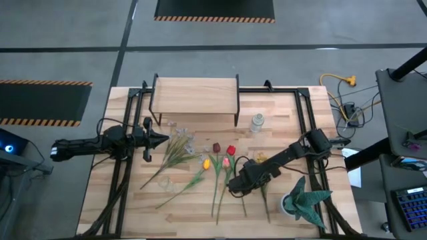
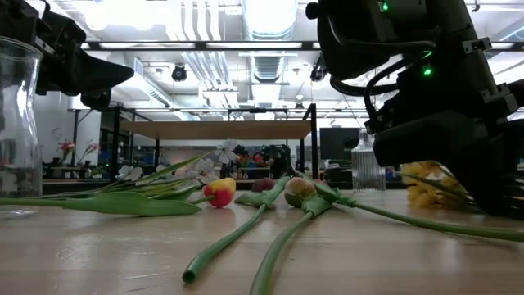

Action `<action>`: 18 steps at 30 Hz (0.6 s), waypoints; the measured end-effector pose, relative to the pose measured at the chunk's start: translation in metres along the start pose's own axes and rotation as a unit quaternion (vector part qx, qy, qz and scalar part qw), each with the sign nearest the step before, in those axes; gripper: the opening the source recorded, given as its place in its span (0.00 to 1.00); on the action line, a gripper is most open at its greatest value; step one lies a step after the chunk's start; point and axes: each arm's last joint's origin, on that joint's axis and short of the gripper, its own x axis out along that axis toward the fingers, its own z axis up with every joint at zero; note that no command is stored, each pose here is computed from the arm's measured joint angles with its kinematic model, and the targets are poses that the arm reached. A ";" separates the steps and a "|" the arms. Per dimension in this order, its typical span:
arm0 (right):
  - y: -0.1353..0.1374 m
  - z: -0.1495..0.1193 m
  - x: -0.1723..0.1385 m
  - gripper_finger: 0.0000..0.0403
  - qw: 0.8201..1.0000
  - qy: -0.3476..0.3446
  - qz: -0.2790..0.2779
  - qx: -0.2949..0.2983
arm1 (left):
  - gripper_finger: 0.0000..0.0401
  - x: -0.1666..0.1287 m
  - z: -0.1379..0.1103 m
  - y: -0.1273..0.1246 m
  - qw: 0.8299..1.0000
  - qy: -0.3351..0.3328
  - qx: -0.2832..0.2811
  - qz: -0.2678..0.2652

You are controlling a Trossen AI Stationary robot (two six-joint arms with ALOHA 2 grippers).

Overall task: Pick and place flowers into a vace then onto a shelf
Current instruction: Put the yellow flowers into the right transparent vase

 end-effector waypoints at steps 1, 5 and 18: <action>0.000 0.000 0.000 0.11 1.000 0.000 0.000 -0.004 | 0.00 0.000 0.000 0.000 1.000 0.000 0.000 0.000; -0.001 0.000 0.001 0.07 1.000 -0.001 -0.003 -0.007 | 0.00 0.000 0.000 0.000 1.000 0.000 0.000 0.000; -0.006 0.003 -0.007 0.03 0.999 -0.037 -0.004 -0.023 | 0.00 0.000 0.000 0.000 1.000 0.000 0.000 0.000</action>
